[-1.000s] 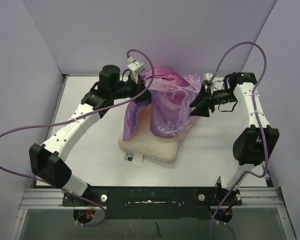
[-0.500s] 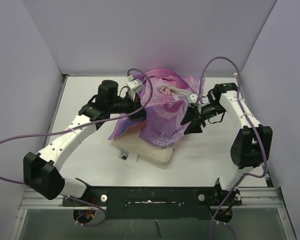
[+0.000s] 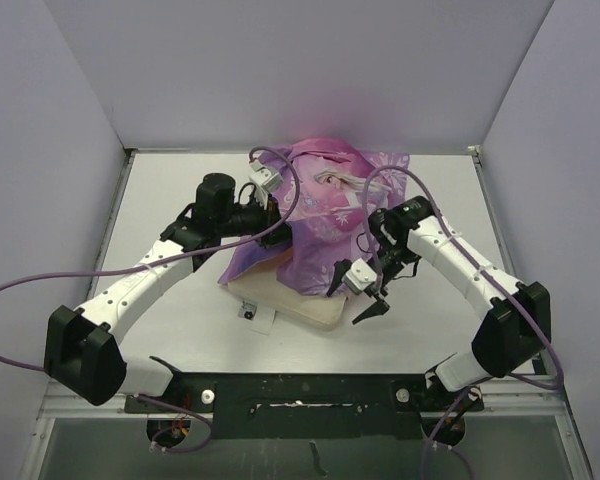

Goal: Put the pillow into the pillowcase

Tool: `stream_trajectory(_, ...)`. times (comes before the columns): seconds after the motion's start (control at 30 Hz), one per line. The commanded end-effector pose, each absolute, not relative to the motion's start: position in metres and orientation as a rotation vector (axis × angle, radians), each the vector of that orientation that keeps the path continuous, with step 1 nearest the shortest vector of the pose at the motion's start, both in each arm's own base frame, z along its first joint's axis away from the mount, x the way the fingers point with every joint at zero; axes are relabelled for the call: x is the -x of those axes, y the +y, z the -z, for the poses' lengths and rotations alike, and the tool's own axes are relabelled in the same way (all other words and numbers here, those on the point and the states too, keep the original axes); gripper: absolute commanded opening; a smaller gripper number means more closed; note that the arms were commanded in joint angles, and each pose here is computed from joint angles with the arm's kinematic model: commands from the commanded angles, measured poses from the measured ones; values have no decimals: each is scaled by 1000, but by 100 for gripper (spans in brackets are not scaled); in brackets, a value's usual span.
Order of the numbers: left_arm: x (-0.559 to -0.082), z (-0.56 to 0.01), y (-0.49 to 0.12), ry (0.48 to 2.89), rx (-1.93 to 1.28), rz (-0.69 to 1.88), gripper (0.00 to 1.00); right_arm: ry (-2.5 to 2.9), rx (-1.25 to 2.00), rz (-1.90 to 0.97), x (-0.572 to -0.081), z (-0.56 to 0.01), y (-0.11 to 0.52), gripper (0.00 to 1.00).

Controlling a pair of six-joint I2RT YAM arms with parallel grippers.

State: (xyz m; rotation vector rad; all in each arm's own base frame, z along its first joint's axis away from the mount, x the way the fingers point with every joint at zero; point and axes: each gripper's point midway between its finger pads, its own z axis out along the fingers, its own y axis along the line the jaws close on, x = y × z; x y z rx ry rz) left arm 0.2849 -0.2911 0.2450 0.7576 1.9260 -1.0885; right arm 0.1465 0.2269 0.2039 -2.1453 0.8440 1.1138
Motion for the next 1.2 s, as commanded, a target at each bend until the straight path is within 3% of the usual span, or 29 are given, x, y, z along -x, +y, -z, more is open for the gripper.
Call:
stream_trajectory(0.0, -294, -272, -301, 1821, -743, 1113, 0, 706, 2252, -988, -145, -178, 230, 73)
stream_trajectory(0.23, -289, -274, -299, 1812, -754, 1115, 0, 701, 2362, -842, -160, -126, 240, 74)
stream_trajectory(0.57, -283, -265, -297, 1829, -739, 1135, 0, 869, 2358, -410, -233, -64, 247, 75)
stream_trajectory(0.63, -283, -263, -296, 1830, -730, 1137, 0, 925, 2342, -356, -242, -56, 240, 70)
stream_trajectory(0.7, -281, -262, -296, 1830, -726, 1141, 0, 992, 2303, -338, -250, -59, 235, 57)
stream_trajectory(0.83, -279, -268, -298, 1814, -726, 1162, 0, 1128, 2129, -351, -276, -105, 229, 18)
stream_trajectory(0.9, -280, -273, -301, 1797, -720, 1181, 0, 1188, 1995, -359, -295, -148, 223, 4)
stream_trajectory(0.97, -280, -278, -310, 1777, -716, 1228, 0, 1190, 1867, -344, -312, -205, 217, 0)
stream_trajectory(1.17, -269, -323, -367, 1619, -825, 1331, 0, 1036, 1603, -200, -331, -349, 206, 0)
